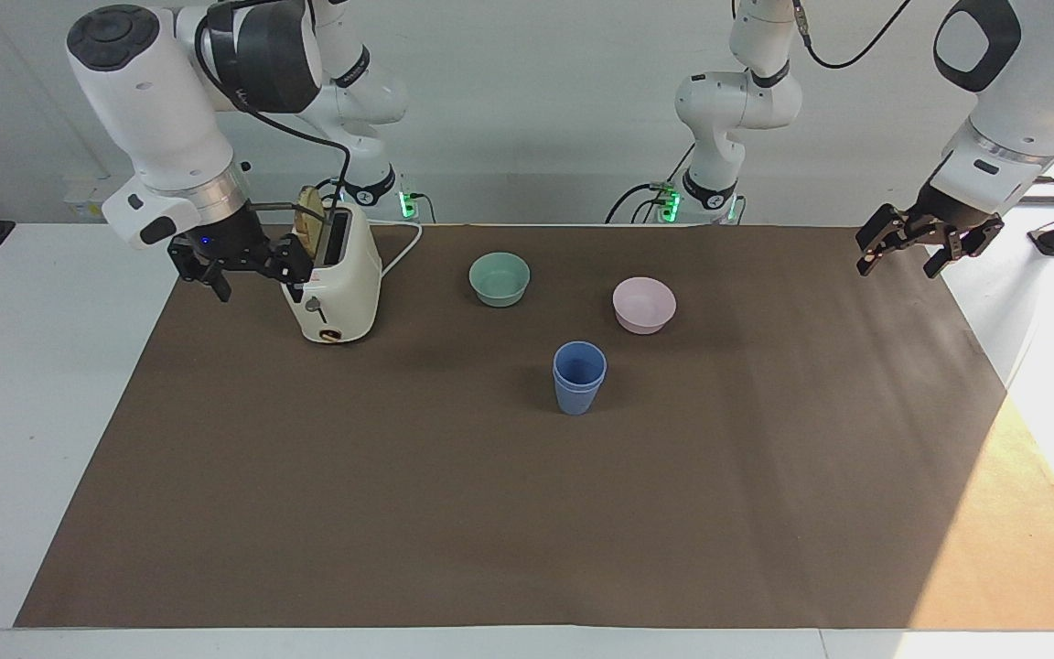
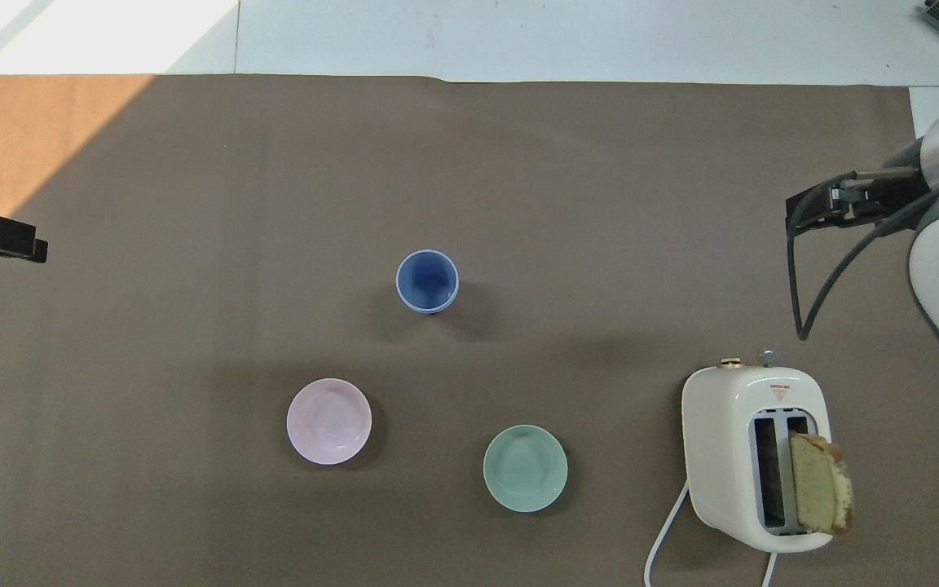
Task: Stack blue cups with both arms
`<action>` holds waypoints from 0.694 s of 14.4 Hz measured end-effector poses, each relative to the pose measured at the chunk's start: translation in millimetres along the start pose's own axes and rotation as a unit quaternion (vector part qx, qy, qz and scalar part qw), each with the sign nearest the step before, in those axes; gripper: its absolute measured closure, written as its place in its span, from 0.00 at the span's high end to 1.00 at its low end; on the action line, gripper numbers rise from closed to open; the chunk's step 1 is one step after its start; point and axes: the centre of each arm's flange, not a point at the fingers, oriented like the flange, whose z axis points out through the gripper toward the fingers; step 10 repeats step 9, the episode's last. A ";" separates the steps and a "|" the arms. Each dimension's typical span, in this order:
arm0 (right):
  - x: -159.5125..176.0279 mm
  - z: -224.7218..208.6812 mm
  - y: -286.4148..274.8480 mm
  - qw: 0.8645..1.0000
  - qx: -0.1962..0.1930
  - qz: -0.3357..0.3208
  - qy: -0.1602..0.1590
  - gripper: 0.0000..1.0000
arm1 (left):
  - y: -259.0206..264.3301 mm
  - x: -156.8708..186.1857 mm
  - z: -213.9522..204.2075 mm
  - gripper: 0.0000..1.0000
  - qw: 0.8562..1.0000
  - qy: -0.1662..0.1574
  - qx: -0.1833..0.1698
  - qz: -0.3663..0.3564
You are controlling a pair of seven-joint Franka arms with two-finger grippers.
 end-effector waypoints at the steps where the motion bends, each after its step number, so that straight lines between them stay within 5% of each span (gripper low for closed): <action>1: -0.2 -0.5 0.1 1.000 0.000 0.000 0.000 1.00 | 0.0 0.0 0.0 1.00 1.000 0.000 0.000 0.000; 10: -0.5 -1.7 7.1 1.000 0.000 0.006 0.001 1.00 | 3.8 0.3 0.2 1.00 1.000 0.000 0.000 0.003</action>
